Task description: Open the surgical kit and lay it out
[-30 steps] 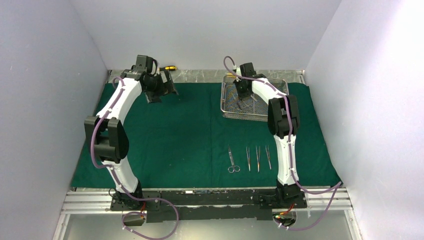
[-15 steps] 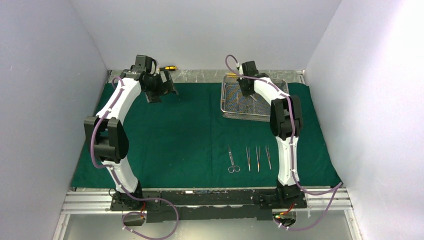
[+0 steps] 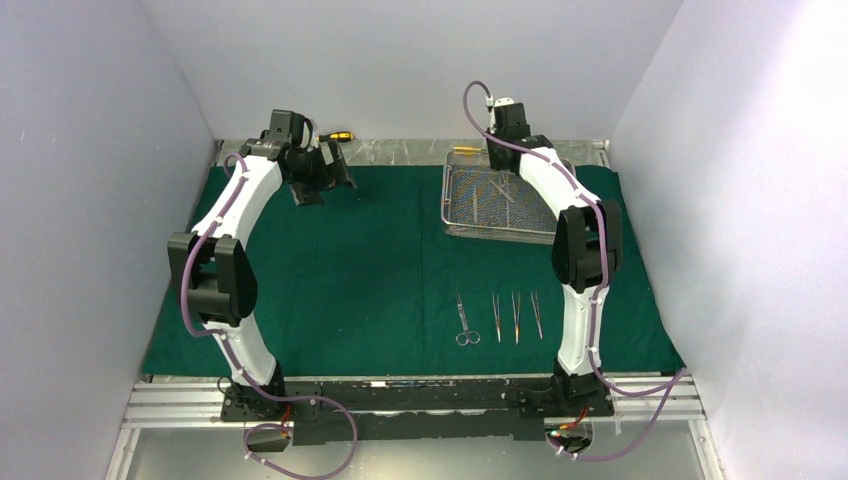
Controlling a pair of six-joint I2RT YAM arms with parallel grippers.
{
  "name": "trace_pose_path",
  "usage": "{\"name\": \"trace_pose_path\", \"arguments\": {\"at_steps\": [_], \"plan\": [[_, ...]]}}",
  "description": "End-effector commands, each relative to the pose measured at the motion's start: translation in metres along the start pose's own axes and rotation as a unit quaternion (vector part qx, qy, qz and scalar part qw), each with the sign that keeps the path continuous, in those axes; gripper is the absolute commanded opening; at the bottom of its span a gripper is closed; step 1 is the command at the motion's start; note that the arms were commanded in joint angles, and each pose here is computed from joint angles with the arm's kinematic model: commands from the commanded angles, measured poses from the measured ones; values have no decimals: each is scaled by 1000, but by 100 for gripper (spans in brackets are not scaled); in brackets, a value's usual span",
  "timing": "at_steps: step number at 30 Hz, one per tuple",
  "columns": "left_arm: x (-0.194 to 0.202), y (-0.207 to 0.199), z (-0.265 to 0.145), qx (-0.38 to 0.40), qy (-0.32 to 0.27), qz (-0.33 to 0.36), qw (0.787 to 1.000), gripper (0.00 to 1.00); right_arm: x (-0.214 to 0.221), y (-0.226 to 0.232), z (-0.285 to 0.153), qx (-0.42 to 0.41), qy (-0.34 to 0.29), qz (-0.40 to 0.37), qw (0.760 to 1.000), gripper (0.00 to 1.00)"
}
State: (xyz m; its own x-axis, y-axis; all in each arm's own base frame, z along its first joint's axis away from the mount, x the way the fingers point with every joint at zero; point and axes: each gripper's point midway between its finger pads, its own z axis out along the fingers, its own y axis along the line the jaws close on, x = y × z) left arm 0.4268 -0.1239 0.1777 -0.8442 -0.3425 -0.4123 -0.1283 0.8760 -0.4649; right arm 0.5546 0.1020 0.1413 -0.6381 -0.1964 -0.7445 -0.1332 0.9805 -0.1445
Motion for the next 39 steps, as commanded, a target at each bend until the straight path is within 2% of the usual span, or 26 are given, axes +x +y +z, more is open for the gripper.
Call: {"name": "trace_pose_path", "arguments": {"at_steps": [1,11,15,19,25,31,35,39], "plan": [[-11,-14,-18,27,-28,16,999,99,-36,0,-28,-11,-44,63,997,3],[-2,-14,-31,33,-33,16,999,99,-73,6,-95,-40,-67,193,978,3],[10,-10,-44,30,-39,18,999,99,-62,18,-122,-51,-48,238,969,2],[24,-5,-58,28,-47,19,998,99,-51,48,-161,-80,-49,266,959,2],[54,14,-65,8,-40,8,999,99,3,128,-202,-111,-3,247,963,2],[94,44,-58,-33,-10,-42,999,99,68,177,-226,-126,26,230,965,2],[123,57,-50,-41,14,-67,997,99,114,201,-225,-114,66,201,971,2],[141,69,-49,-55,25,-79,995,99,155,224,-218,-123,114,198,966,2]]}}
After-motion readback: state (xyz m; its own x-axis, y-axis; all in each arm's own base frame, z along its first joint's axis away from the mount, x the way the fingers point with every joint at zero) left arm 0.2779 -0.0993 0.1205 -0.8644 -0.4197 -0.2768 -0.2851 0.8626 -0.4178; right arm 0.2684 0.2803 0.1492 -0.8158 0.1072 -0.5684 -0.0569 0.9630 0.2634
